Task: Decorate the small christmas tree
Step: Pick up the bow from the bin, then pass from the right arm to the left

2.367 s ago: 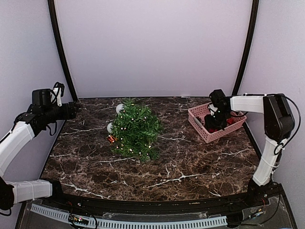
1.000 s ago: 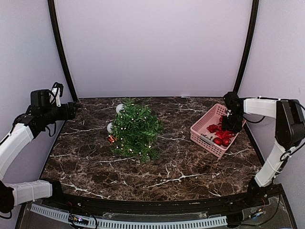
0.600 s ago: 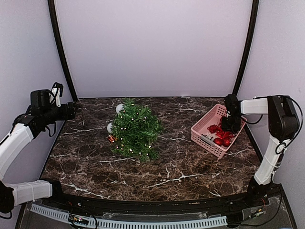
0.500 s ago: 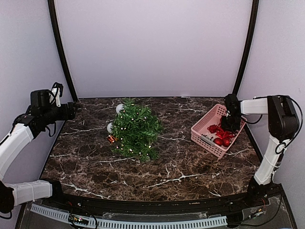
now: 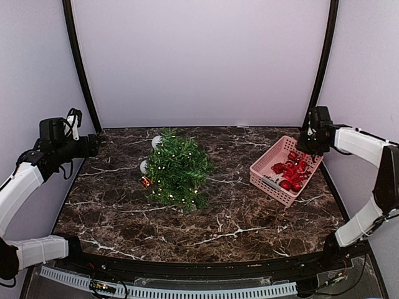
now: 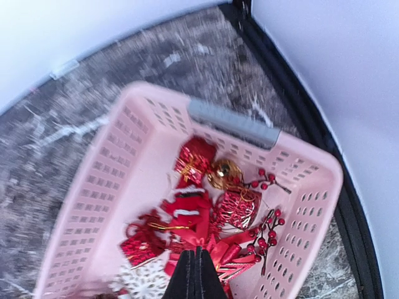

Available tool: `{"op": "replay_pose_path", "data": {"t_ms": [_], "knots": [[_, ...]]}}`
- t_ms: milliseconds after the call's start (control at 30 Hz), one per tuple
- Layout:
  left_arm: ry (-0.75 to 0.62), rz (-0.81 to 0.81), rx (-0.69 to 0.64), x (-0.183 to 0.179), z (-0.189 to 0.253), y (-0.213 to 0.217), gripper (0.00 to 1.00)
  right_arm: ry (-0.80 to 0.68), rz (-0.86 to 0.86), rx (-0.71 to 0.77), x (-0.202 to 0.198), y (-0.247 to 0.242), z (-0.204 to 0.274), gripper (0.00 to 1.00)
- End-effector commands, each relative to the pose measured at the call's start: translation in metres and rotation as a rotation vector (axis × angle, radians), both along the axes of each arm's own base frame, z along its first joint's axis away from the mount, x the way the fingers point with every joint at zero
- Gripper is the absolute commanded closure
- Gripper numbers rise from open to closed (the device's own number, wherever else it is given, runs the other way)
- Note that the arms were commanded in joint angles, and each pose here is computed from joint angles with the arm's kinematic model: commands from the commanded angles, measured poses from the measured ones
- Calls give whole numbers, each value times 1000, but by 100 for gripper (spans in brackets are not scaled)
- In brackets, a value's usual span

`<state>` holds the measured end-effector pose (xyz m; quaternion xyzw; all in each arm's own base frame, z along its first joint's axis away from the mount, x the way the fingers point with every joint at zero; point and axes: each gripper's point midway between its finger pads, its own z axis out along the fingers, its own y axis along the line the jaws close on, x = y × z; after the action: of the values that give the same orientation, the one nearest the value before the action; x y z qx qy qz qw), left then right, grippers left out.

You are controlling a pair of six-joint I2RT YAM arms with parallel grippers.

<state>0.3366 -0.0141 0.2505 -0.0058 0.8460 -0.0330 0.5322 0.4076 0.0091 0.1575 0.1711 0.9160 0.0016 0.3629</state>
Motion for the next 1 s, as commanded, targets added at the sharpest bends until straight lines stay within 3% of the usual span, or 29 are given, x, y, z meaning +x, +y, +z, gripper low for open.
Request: {"op": "replay_pose_path", "data": {"t_ms": [0, 133, 333, 700, 967], "knots": [[-49, -9, 7, -3, 10, 0, 17, -99, 6, 48, -10, 4, 32, 100], [-81, -83, -17, -7, 18, -13, 17, -199, 138, 124, -20, 28, 69, 100], [-197, -282, -165, -23, 52, -56, 21, -364, 513, 303, -55, 107, 131, 100], [-271, -722, -428, -99, 111, -185, 24, -509, 1184, 654, -155, 275, 201, 100], [-340, -1055, -641, -154, 149, -255, 23, -732, 1576, 806, -223, 366, 277, 100]]}}
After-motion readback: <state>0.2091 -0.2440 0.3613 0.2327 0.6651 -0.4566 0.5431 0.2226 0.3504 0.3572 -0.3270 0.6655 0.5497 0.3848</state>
